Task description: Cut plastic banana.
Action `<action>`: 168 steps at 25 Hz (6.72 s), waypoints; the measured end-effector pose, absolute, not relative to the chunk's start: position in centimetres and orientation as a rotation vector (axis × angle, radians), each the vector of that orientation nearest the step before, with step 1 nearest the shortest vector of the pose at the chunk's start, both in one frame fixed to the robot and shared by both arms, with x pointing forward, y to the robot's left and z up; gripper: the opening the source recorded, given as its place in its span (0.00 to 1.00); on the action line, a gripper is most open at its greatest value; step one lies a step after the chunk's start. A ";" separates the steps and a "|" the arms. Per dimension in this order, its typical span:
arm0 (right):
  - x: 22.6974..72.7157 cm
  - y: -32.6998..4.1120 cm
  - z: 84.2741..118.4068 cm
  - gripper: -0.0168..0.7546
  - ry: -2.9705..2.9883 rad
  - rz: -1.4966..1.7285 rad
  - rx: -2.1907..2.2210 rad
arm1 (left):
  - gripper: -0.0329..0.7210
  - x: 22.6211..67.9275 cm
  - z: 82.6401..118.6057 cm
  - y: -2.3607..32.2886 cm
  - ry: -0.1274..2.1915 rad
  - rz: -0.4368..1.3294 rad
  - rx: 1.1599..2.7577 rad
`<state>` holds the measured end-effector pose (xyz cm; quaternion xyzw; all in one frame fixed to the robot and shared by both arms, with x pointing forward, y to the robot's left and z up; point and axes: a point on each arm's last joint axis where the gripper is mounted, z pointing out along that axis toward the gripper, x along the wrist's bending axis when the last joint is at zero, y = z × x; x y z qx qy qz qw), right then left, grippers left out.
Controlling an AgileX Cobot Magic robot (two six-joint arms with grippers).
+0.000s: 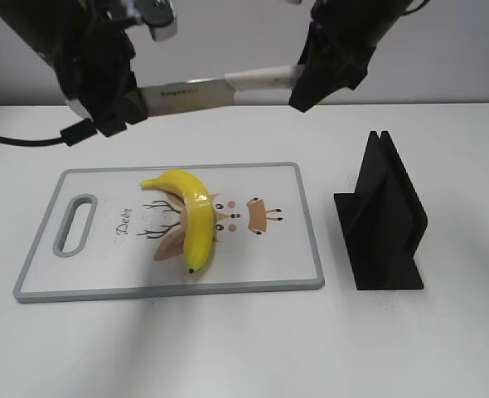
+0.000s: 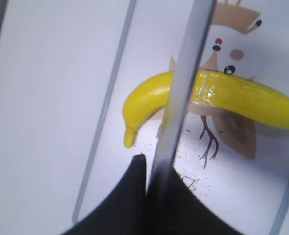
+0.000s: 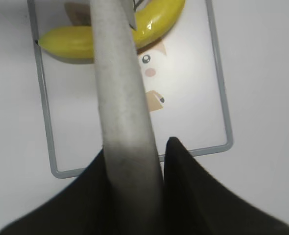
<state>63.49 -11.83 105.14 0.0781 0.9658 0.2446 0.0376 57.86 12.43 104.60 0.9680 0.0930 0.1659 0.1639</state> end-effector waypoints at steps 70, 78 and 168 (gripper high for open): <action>47.6 -21.5 105.5 0.24 2.011 0.763 2.021 | 0.82 24.1 104.7 29.9 1.432 0.841 1.750; 47.8 -21.5 105.1 0.24 2.005 0.767 2.012 | 0.82 23.3 104.7 30.0 1.396 0.878 1.707; 23.2 -29.0 105.6 0.78 1.700 1.044 1.365 | 0.78 23.3 104.7 30.0 1.394 0.877 1.708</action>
